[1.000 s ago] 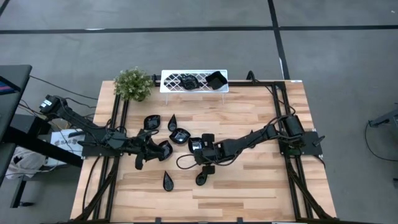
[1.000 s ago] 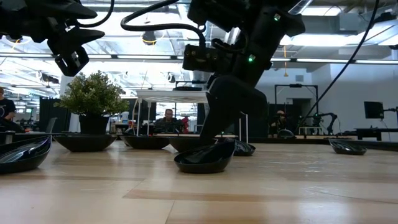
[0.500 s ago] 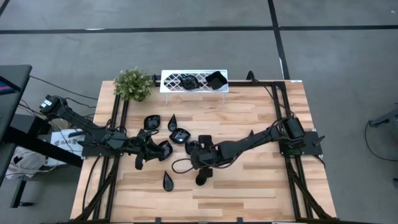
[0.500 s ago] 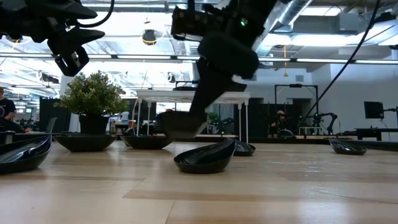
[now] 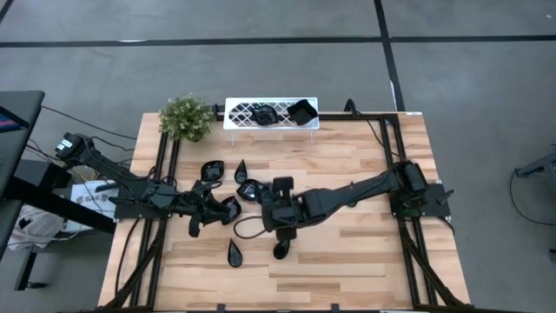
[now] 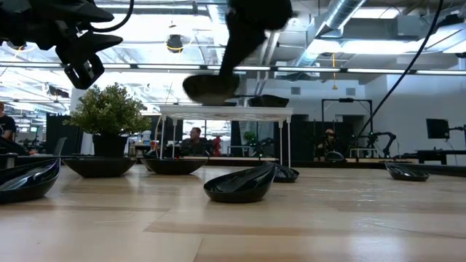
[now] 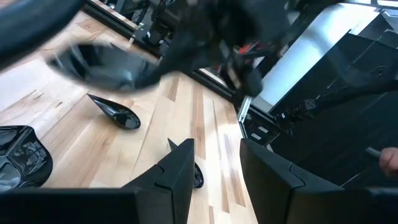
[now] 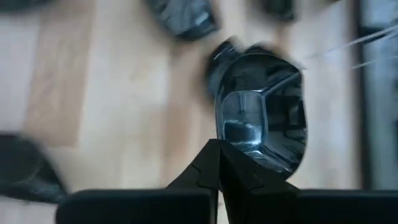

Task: Pick & Place Mini shaped plates
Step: Stack the leaf shaped plate on the top of the leaf shaped plate on the shelf

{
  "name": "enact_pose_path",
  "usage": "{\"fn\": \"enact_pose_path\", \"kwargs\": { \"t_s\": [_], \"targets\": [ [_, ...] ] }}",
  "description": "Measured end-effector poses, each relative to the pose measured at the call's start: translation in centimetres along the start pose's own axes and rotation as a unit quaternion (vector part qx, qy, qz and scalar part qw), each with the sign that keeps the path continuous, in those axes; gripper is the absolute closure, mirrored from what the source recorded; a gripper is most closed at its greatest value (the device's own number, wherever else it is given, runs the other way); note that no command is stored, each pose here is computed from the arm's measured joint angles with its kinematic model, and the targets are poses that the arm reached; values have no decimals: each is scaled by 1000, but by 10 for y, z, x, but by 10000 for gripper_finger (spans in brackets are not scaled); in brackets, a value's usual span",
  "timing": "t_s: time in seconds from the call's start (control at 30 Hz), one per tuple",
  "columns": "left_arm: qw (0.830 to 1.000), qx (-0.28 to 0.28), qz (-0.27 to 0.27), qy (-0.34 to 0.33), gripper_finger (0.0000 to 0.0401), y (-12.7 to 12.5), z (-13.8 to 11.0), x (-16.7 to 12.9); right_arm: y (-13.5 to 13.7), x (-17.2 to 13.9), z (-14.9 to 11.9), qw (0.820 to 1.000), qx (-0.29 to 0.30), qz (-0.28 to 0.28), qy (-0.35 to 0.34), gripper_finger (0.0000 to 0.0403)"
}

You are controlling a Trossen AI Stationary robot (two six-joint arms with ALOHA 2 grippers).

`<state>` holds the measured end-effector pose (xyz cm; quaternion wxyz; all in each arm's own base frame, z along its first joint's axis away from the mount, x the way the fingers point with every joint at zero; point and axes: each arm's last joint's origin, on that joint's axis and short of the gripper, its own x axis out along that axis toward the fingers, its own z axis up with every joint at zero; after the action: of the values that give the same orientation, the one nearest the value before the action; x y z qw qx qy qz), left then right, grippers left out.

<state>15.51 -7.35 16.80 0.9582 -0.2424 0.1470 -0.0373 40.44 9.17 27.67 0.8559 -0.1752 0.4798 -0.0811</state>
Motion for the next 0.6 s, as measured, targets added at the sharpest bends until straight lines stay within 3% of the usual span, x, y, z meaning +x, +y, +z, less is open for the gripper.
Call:
{"fn": "enact_pose_path", "kwargs": {
  "t_s": [0.33, 0.6],
  "targets": [
    [1000, -9, 11, -10, 270, 1, 1, 0, -74, -34, 27, 991, -55, -119, -30, 403],
    [997, -34, 49, -42, 270, 3, 3, 0, -157, -29, 24, 980, -91, -176, -12, 403]
  ]
}}
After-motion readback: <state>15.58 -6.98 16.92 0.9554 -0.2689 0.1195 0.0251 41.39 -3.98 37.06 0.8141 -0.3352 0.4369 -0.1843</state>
